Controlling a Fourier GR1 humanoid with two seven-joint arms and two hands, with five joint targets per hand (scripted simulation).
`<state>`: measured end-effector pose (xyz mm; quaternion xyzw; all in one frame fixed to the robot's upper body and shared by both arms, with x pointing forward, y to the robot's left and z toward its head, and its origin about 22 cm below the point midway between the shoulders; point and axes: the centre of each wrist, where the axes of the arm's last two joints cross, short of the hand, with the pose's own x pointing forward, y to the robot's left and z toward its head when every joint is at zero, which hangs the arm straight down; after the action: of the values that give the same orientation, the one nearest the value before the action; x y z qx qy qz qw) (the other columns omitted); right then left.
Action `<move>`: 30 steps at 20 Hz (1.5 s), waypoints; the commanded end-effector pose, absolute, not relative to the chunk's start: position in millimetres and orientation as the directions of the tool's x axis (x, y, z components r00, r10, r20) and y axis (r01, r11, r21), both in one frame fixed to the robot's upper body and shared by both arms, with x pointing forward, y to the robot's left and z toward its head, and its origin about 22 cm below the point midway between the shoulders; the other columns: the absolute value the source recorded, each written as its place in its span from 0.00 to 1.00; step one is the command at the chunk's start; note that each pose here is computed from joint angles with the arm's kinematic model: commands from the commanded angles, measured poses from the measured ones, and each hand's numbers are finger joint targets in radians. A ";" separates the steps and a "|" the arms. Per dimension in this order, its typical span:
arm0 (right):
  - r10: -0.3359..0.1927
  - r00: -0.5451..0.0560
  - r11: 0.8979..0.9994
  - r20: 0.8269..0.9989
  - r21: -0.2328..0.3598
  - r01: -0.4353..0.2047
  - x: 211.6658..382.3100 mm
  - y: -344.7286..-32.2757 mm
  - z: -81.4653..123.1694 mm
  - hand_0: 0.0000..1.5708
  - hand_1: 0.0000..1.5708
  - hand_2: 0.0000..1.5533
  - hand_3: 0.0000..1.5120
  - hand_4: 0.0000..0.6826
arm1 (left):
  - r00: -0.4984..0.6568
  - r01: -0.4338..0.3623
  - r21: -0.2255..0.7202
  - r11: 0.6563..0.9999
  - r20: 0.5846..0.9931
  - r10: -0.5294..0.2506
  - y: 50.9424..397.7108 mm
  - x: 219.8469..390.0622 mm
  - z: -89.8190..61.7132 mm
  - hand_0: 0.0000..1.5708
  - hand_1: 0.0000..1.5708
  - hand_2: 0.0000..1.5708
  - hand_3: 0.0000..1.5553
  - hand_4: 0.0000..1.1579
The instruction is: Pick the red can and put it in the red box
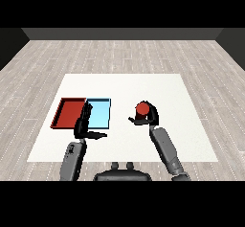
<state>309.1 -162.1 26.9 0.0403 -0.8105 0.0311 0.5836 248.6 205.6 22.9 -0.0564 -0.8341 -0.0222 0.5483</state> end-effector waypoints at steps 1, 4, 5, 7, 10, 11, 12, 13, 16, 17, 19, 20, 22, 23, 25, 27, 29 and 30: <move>-0.043 -0.337 0.995 0.941 0.011 -0.097 300.3 -146.4 38.0 0.92 0.92 0.92 0.92 0.96 | -0.377 0.131 -0.026 0.991 0.923 0.074 195.7 248.8 23.0 0.00 0.00 0.00 0.00 0.00; -0.042 -0.336 0.995 0.941 0.008 -0.102 298.6 -111.5 39.4 0.92 0.92 0.92 0.92 0.96 | -0.338 0.169 -0.038 0.985 0.936 0.094 191.3 241.1 21.7 0.00 0.00 0.00 0.00 0.00; -0.057 -0.339 0.996 0.939 0.028 -0.090 282.0 -100.2 50.0 0.92 0.92 0.92 0.92 0.96 | -0.338 0.156 -0.036 0.987 0.937 0.088 175.1 244.4 28.7 0.00 0.00 0.00 0.00 0.00; -0.047 -0.334 0.994 0.941 0.010 -0.110 305.7 -91.0 49.1 0.92 0.92 0.92 0.92 0.96 | -0.317 0.161 -0.016 0.987 0.946 0.068 159.6 264.4 33.9 0.00 0.00 0.00 0.00 0.00; -0.072 -0.345 0.995 0.936 0.042 -0.095 294.3 -97.6 29.3 0.92 0.92 0.92 0.91 0.95 | -0.275 0.223 -0.048 0.974 0.955 0.111 138.5 241.7 18.0 0.00 0.00 0.00 0.00 0.00; -0.082 -0.322 0.993 0.943 0.052 -0.101 294.0 -93.7 39.2 0.92 0.92 0.92 0.91 0.95 | -0.284 0.228 -0.049 0.972 0.952 0.115 145.1 247.3 21.6 0.00 0.00 0.00 0.00 0.00; -0.066 -0.332 0.995 0.941 0.036 -0.096 305.9 -106.6 45.4 0.93 0.93 0.92 0.92 0.95 | -0.282 0.225 -0.068 0.972 0.951 0.131 150.0 254.0 16.0 0.00 0.00 0.00 0.00 0.00; -0.093 -0.334 0.992 0.938 0.059 -0.109 278.5 -95.2 39.0 0.93 0.93 0.93 0.92 0.95 | -0.264 0.223 -0.047 0.974 0.959 0.107 131.5 245.4 7.5 0.00 0.00 0.00 0.00 0.00; -0.089 -0.338 0.992 0.937 0.054 -0.113 288.5 -86.1 43.8 0.93 0.93 0.93 0.92 0.97 | -0.239 0.227 -0.062 0.972 0.964 0.117 116.9 273.9 9.0 0.00 0.00 0.00 0.00 0.00; -0.081 -0.343 0.993 0.936 0.047 -0.106 307.6 -78.5 31.3 0.93 0.93 0.93 0.92 0.93 | -0.226 0.256 -0.060 0.965 0.967 0.120 132.2 280.5 16.3 0.00 0.00 0.00 0.00 0.00; -0.071 -0.343 0.992 0.937 0.030 -0.125 303.2 -76.8 39.9 0.93 0.93 0.93 0.92 0.93 | -0.235 0.229 -0.053 0.972 0.966 0.108 119.7 264.8 -4.0 0.00 0.00 0.00 0.00 0.00; -0.077 -0.346 0.994 0.935 0.043 -0.105 303.7 -77.5 24.7 0.93 0.93 0.93 0.92 0.92 | -0.217 0.236 -0.066 0.970 0.969 0.118 124.2 260.6 -11.5 0.00 0.00 0.00 0.00 0.00; -0.089 -0.336 0.991 0.938 0.051 -0.123 294.2 -81.2 36.3 0.93 0.93 0.93 0.91 0.93 | -0.198 0.251 -0.087 0.964 0.970 0.139 127.2 293.2 -8.5 0.00 0.00 0.00 0.00 0.00; -0.086 -0.339 0.991 0.937 0.046 -0.124 302.7 -92.3 40.2 0.93 0.93 0.93 0.91 0.93 | -0.195 0.252 -0.068 0.965 0.974 0.120 112.3 273.9 -15.0 0.00 0.00 0.00 0.00 0.00; -0.097 -0.335 0.992 0.937 0.063 -0.113 314.1 -83.3 37.3 0.92 0.92 0.93 0.92 0.93 | -0.188 0.248 -0.098 0.964 0.971 0.147 116.3 285.9 -25.6 0.00 0.00 0.00 0.00 0.00; -0.087 -0.361 0.992 0.929 0.046 -0.121 294.0 -76.5 42.6 0.92 0.92 0.92 0.92 0.93 | -0.187 0.269 -0.090 0.959 0.972 0.144 102.6 257.4 -1.8 0.00 0.00 0.00 0.00 0.00; -0.084 -0.334 0.991 0.939 0.042 -0.131 289.9 -66.5 52.5 0.92 0.92 0.92 0.91 0.93 | -0.188 0.265 -0.101 0.959 0.970 0.154 119.9 283.5 -20.8 0.00 0.00 0.00 0.00 0.00; -0.086 -0.351 0.991 0.932 0.044 -0.125 299.1 -84.7 28.5 0.92 0.92 0.92 0.91 0.94 | -0.175 0.252 -0.087 0.964 0.975 0.134 114.0 275.2 -14.5 0.00 0.00 0.00 0.00 0.00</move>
<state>296.8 -76.8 39.0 0.0647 -0.8197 0.0169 0.5689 274.1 112.6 -15.1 -0.1269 -0.7704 -0.0464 0.6230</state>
